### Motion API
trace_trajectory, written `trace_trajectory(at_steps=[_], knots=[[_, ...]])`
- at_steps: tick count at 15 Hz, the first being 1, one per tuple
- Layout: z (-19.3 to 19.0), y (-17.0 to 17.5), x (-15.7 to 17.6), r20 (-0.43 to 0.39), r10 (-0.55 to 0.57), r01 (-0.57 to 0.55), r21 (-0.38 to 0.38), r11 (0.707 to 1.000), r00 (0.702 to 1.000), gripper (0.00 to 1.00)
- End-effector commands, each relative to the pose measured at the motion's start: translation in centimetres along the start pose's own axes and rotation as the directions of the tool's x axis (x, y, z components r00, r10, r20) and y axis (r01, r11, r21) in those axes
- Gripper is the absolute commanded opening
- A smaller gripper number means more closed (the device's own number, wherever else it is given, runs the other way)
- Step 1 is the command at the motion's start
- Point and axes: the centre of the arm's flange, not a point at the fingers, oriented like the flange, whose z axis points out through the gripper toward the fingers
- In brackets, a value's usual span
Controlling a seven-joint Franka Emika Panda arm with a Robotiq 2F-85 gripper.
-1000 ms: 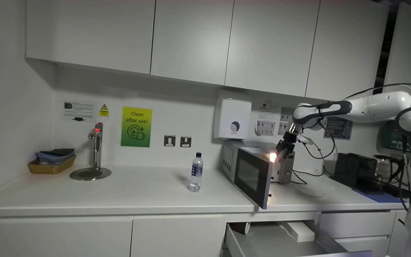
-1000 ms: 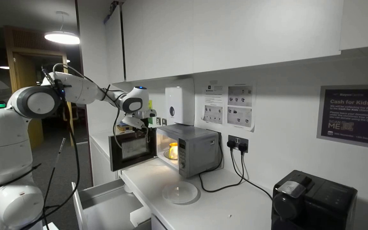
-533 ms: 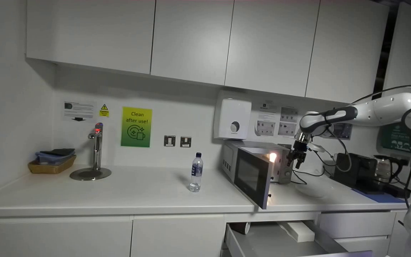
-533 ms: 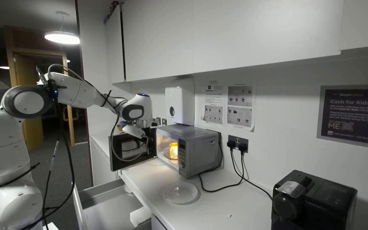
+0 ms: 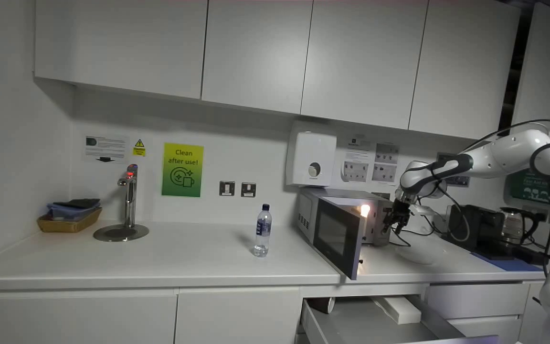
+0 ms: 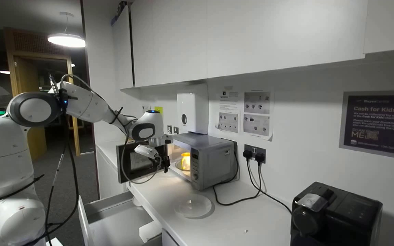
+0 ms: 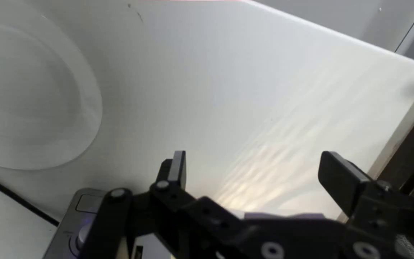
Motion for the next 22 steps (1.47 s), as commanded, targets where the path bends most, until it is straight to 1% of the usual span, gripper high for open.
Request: trace_trajectory(at_steps=[1,4,7,11,15,18,21,22], knots=[[2.1,-0.2,0.7,-0.064,0.012,-0.013,-0.02,1.0,0.998,1.0],[3.8,-0.7,1.6,-0.099,-0.005,0.003,-0.029,1.0,0.995,1.0],[5.1,-2.0,2.4,-0.141,-0.032,0.027,-0.037,0.999,0.989,1.0],[5.9,-3.5,3.4,-0.212,-0.07,0.057,-0.067,0.996,0.975,1.0],[6.7,-4.5,3.9,-0.262,-0.112,0.087,-0.106,0.991,0.959,1.0],[6.8,-5.0,4.4,-0.29,-0.129,0.094,-0.134,0.987,0.948,1.0],[6.3,-5.1,4.8,-0.302,-0.097,0.071,-0.098,0.993,0.948,1.0],[7.0,-5.0,4.3,-0.269,-0.116,0.09,-0.108,0.99,0.956,1.0]])
